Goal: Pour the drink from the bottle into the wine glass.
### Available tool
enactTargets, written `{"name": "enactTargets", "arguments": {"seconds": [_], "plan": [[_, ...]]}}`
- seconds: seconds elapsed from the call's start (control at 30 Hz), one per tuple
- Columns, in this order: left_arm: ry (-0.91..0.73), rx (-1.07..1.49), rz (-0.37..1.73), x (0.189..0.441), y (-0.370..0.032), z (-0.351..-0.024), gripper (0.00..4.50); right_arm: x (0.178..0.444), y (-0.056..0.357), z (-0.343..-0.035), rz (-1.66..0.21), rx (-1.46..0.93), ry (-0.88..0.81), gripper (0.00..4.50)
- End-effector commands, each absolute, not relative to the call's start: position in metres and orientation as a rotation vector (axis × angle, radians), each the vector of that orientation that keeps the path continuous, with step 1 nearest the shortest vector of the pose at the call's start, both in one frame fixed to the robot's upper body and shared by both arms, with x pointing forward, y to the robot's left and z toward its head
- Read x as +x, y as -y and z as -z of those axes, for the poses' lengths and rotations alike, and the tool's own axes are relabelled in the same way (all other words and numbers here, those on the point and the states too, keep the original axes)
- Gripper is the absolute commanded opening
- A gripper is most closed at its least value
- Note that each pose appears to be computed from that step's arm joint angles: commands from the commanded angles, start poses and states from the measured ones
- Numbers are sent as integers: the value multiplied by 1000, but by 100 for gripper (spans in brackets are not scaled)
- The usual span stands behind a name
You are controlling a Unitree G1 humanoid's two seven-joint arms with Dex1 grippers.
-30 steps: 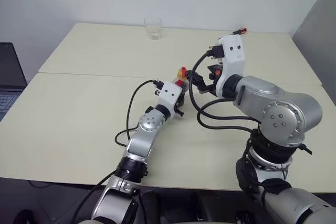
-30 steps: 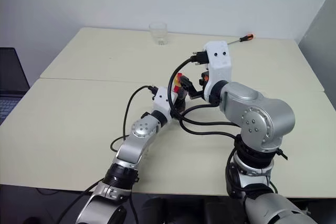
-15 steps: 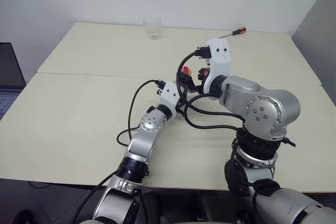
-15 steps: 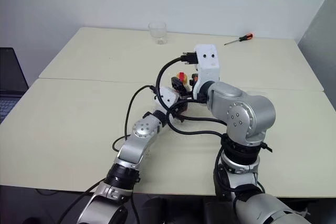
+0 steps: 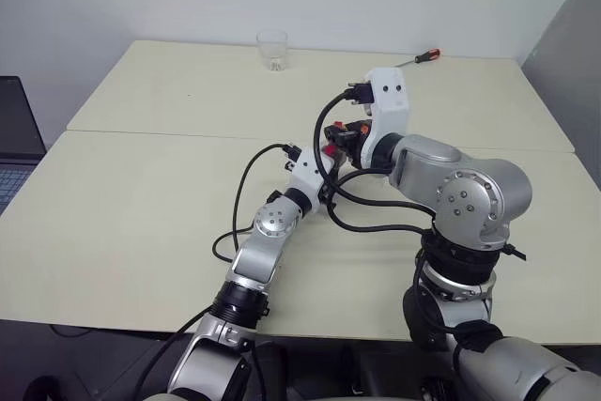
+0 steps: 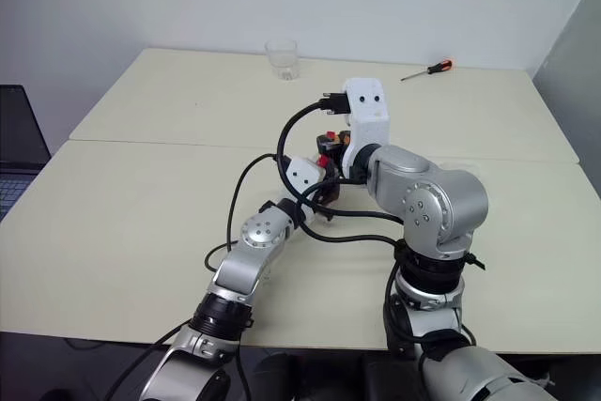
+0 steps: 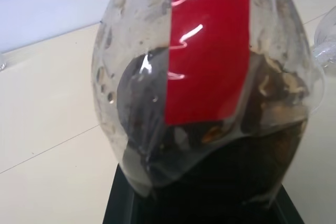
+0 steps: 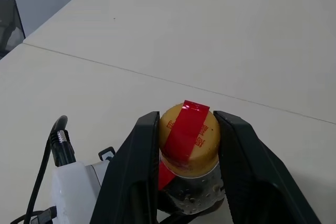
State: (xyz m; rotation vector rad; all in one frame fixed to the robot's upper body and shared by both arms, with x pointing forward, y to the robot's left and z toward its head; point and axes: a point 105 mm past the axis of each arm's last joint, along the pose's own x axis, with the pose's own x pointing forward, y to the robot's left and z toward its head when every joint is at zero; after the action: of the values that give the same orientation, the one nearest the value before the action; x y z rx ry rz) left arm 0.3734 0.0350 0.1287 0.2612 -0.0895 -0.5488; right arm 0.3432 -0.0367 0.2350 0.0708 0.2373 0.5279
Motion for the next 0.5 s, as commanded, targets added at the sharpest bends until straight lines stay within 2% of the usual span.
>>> {"name": "enactTargets", "arguments": {"seconds": [0.03,0.17,0.27,0.5], "plan": [[190,252,575,368,-27,-154,77,349,46,-246,-612,-44,-128,124],[189,251,585,368,-26,-154,77,348,40,-250,-837,-195,-34,124],[191,252,593,367,-24,-154,77,358,41,-236,-984,-354,-38,124],[188,251,580,366,-29,-154,76,367,35,-222,-1272,-412,-60,124]]}}
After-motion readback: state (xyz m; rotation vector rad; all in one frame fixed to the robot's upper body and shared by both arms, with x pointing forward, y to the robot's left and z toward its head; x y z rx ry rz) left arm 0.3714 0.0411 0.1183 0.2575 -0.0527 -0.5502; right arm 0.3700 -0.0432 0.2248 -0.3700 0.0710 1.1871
